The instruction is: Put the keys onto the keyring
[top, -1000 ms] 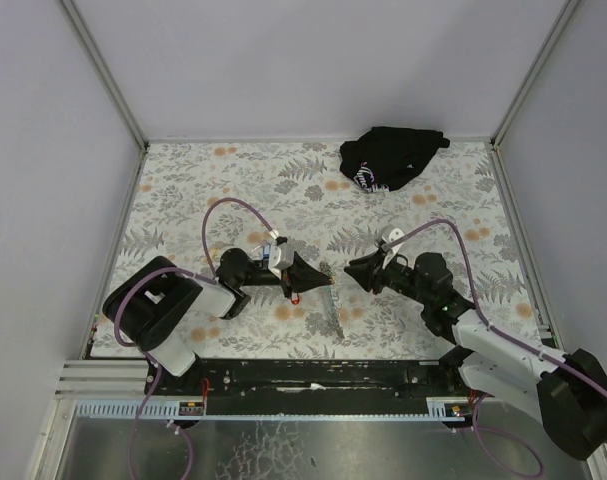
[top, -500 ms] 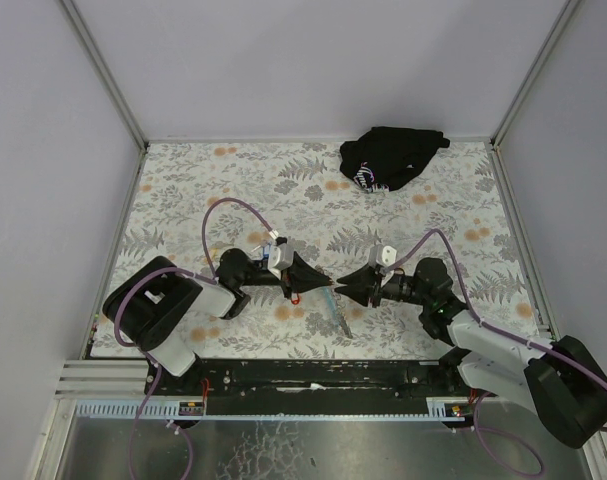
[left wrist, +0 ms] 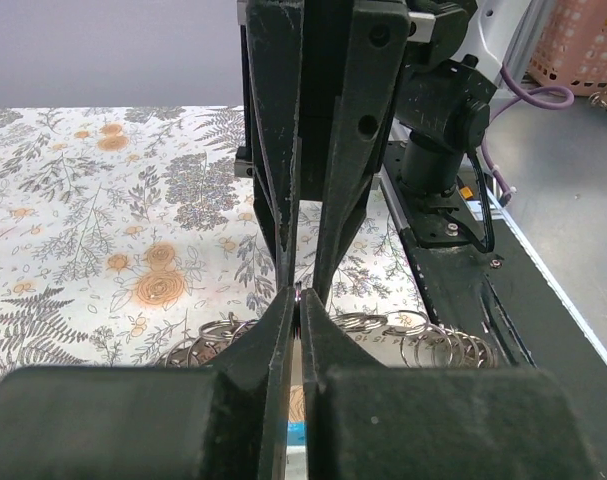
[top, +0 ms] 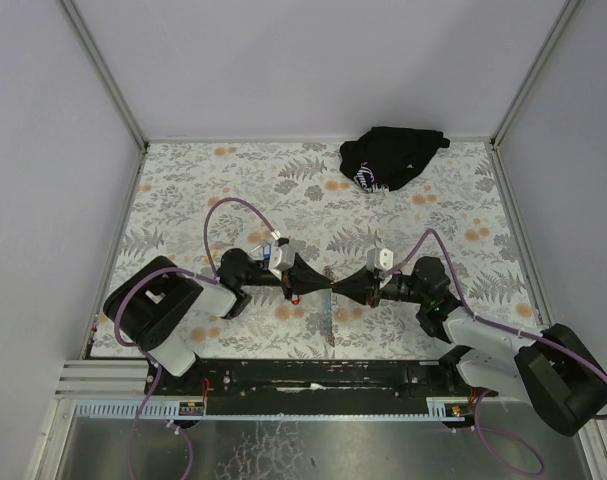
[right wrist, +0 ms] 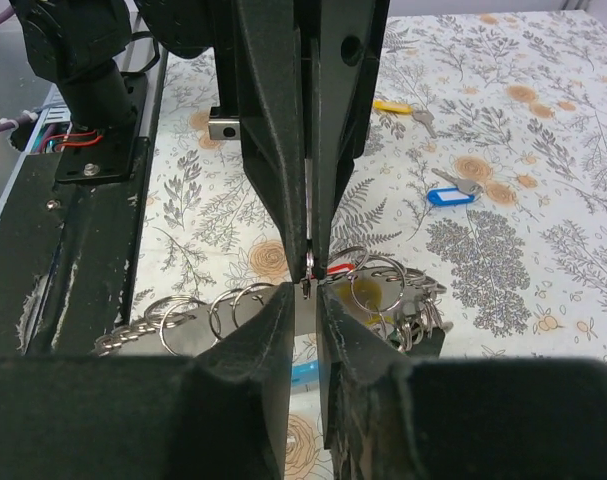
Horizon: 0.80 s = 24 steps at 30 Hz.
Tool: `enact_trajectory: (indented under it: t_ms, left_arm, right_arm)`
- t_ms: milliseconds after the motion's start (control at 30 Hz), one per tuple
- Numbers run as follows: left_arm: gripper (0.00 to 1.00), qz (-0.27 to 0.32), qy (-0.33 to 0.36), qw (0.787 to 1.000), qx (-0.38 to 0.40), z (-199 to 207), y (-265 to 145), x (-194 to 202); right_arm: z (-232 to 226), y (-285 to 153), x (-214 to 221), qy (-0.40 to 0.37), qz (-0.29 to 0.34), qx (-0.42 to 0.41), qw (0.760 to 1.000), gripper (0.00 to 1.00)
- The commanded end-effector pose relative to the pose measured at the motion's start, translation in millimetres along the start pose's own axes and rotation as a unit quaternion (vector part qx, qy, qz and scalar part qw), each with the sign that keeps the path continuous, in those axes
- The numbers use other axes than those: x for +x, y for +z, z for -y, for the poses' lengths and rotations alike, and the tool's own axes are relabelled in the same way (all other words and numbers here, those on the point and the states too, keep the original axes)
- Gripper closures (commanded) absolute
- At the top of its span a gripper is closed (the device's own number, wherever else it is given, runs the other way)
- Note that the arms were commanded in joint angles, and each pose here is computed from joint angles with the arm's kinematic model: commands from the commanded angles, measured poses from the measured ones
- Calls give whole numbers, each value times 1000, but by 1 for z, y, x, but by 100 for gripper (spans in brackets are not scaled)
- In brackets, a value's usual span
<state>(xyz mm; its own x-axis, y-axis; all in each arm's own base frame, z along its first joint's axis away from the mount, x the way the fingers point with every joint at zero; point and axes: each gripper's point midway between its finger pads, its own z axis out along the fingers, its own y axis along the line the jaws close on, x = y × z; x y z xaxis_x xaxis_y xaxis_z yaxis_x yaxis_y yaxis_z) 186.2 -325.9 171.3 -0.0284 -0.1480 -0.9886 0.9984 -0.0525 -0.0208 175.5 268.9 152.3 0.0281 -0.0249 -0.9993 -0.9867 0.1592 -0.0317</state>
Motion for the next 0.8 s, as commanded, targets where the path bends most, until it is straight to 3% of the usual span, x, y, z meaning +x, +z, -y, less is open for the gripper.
enact_trajectory:
  t_ms: [0,300,600,767]
  left_arm:
    - [100,34,50,998,22,3,8,-24]
    - [100,25,45,998,34,6,8,-18]
    - [75,-52,59,997,1,-10,2,5]
    - [67,-69,72,995,-4,-13,1,5]
  right_arm:
    - [6,4,-18,-43,28,-1,999,81]
    - [10,5,-20,-42,23,5,999,100]
    - [27,-8,-11,-10,-101,52,993,100]
    - [31,-13,-10,24,-172,60,983,100]
